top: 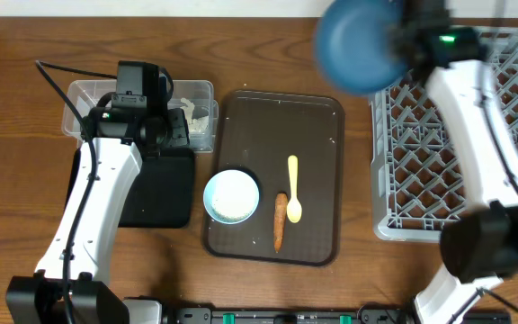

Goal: Sort waste into correct bins and load items into the dishwasher rack
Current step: 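Grasp the blue plate with the right gripper and place it in the rack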

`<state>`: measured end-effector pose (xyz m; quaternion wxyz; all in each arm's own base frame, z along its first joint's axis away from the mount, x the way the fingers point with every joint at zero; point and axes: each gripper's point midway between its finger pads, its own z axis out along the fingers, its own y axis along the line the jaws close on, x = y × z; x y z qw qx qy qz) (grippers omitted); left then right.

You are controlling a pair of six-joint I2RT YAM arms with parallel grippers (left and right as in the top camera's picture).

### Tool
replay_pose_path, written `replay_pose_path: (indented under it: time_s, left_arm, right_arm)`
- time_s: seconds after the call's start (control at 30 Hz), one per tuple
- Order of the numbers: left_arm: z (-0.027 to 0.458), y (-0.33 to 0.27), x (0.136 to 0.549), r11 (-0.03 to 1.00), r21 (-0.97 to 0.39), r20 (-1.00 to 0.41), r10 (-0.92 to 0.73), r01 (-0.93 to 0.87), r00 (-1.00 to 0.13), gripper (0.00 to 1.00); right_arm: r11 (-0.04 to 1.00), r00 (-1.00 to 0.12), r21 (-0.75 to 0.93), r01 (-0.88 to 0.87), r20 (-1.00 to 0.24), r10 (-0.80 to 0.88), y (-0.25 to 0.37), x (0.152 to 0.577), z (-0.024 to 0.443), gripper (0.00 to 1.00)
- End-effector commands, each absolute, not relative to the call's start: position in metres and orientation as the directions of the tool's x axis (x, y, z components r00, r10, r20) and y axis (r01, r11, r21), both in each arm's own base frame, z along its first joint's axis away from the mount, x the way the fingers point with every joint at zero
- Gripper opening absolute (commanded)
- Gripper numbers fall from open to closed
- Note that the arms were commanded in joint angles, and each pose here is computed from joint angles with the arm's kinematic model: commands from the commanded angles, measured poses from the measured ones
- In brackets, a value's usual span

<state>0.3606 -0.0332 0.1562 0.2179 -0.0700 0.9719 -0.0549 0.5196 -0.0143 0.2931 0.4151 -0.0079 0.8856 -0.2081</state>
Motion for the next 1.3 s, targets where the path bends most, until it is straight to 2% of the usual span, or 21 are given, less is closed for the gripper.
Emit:
replay_pose_path:
  time_s: [0.0,0.07,0.37,0.5,0.9,1.07,1.27]
  left_arm:
    - [0.162,-0.031,0.362,0.983,-0.136,-0.432,-0.169,-0.121,-0.886,0.46]
    - [0.162,-0.031,0.362,0.983,-0.136,-0.432,-0.169,-0.121,-0.886,0.45]
    - [0.162,-0.031,0.362,0.983,-0.136,-0.432,-0.169,-0.121,-0.886,0.45]
    - [0.162,-0.031,0.362,0.983,-0.136,-0.432,-0.169,-0.121,-0.886,0.46]
    - [0.162,-0.031,0.362,0.983,-0.136,-0.432,-0.169,-0.121,-0.886,0.46]
    - [0.162,-0.031,0.362,0.98,-0.144,-0.43,-0.186,-0.136,-0.883,0.46]
    - [0.163,-0.031,0.365,0.979,-0.148,-0.438,-0.191,-0.139,-0.878,0.46]
  right_arm:
    - [0.676,-0.694,-0.648,0.35,-0.665,-0.277,-0.095,0.501,0.343,0.01]
    - [0.597,-0.707,-0.695,0.4,-0.649,-0.282,-0.124,0.499,0.357,0.01]
    - [0.402,-0.755,-0.763,0.506,-0.617,-0.221,-0.223,0.481,0.376,0.01]
    - [0.356,-0.783,-0.787,0.503,-0.59,-0.196,-0.253,0.476,0.371,0.01]
    - [0.295,-0.89,-0.868,0.399,-0.444,-0.103,-0.326,0.468,0.313,0.01]
    - [0.282,-0.9,-0.881,0.38,-0.423,-0.108,-0.334,0.475,0.301,0.01]
    - [0.314,-0.927,-0.895,0.318,-0.363,-0.095,-0.334,0.483,0.265,0.01]
